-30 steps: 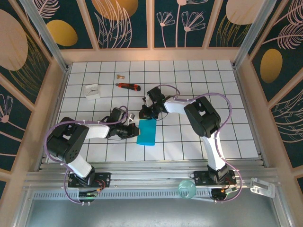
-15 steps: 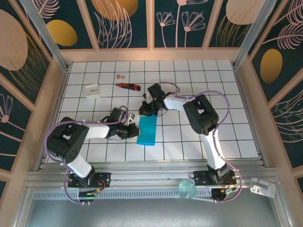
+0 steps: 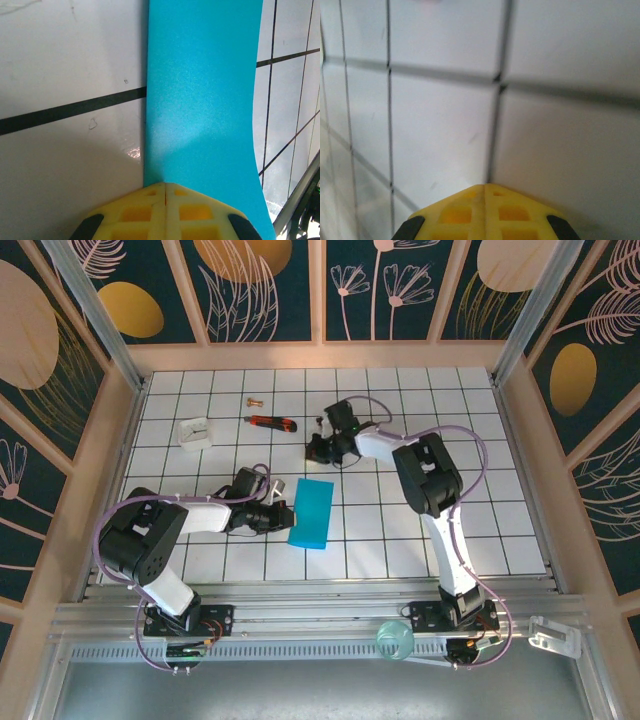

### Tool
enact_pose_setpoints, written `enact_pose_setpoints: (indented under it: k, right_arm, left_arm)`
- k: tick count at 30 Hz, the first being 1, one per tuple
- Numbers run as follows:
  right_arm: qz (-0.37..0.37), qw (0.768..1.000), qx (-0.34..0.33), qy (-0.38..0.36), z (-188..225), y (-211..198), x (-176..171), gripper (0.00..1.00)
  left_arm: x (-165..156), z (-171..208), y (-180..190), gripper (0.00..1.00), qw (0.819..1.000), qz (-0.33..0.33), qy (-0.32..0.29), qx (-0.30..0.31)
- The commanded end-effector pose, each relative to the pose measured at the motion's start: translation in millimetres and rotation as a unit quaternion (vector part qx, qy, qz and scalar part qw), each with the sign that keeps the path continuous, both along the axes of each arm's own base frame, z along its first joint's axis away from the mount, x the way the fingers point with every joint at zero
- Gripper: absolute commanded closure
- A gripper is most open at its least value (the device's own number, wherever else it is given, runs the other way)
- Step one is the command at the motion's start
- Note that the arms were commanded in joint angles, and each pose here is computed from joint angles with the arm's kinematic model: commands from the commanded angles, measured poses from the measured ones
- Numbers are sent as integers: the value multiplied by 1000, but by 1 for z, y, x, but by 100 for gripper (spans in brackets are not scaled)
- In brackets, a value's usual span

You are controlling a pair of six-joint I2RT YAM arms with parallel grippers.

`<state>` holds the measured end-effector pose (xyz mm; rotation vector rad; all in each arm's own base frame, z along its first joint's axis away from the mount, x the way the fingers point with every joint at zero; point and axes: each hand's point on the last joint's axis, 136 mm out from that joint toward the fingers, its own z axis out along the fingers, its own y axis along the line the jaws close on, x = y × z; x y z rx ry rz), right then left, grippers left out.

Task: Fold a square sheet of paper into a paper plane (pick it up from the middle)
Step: First fold in half a square sheet of paper at the center of the table.

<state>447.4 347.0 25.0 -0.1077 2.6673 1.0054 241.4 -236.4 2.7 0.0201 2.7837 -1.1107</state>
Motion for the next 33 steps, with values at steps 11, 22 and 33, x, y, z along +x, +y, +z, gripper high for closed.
enact_pose_setpoints:
  k: [11, 22, 33]
  right_arm:
    - [18, 996, 30, -80, 70, -18, -47, 100]
    - [74, 996, 52, -23, 36, 33, -118, 100]
    - [75, 997, 13, 8, -16, 22, -127, 100]
  left_arm:
    - [-64, -77, 62, 100, 978, 14, 110, 175]
    - [-61, -75, 61, 100, 979, 21, 107, 172]
    - [-49, -63, 52, 100, 983, 28, 94, 155]
